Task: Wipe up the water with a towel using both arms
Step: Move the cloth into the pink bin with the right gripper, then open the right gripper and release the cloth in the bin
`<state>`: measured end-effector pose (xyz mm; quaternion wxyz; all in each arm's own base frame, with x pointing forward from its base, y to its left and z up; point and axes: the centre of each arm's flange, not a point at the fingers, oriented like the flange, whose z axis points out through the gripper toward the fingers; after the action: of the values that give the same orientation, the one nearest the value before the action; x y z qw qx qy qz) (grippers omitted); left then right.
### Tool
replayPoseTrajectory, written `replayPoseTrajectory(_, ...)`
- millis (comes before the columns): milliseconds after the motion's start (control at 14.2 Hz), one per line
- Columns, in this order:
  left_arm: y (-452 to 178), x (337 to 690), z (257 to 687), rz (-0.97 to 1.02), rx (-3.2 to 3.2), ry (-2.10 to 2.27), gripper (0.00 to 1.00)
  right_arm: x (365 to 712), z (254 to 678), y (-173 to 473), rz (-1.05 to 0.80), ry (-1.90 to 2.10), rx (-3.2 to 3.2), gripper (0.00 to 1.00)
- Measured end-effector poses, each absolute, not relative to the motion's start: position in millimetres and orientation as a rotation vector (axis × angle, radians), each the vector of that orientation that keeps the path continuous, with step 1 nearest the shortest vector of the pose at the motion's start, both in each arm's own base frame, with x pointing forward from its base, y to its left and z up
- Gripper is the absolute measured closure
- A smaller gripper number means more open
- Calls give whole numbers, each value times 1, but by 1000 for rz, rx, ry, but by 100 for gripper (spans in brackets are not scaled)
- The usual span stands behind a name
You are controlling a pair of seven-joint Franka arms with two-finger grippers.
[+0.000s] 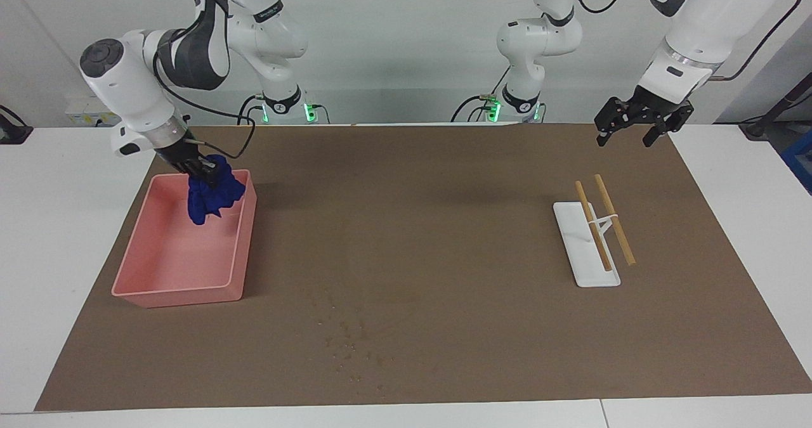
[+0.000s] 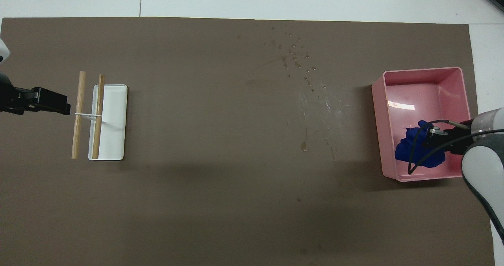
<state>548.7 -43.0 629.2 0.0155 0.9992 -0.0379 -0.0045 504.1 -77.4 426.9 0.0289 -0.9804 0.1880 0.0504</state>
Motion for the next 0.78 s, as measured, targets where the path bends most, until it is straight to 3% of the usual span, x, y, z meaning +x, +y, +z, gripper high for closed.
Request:
replayPoseTrajectory(212,-43,549,629,-14,3108,-118,0,510,377,-89,203,572,-3017,77)
replayPoseTrajectory(424,-43,549,629,-14,3108,-118,0,514,358,-91,213,575,-3014,77)
replayPoseTrajectory(495,-43,549,629,-14,3108,-118,0,514,359,-91,212,575,-3014,70)
replayPoseTrajectory(636,-43,549,629,-14,3108,-118,0,517,364,-92,194,577,-3015,66)
replayPoseTrajectory(777,-43,549,629,-14,3108,-118,0,523,378,-94,145,560,-3038,45)
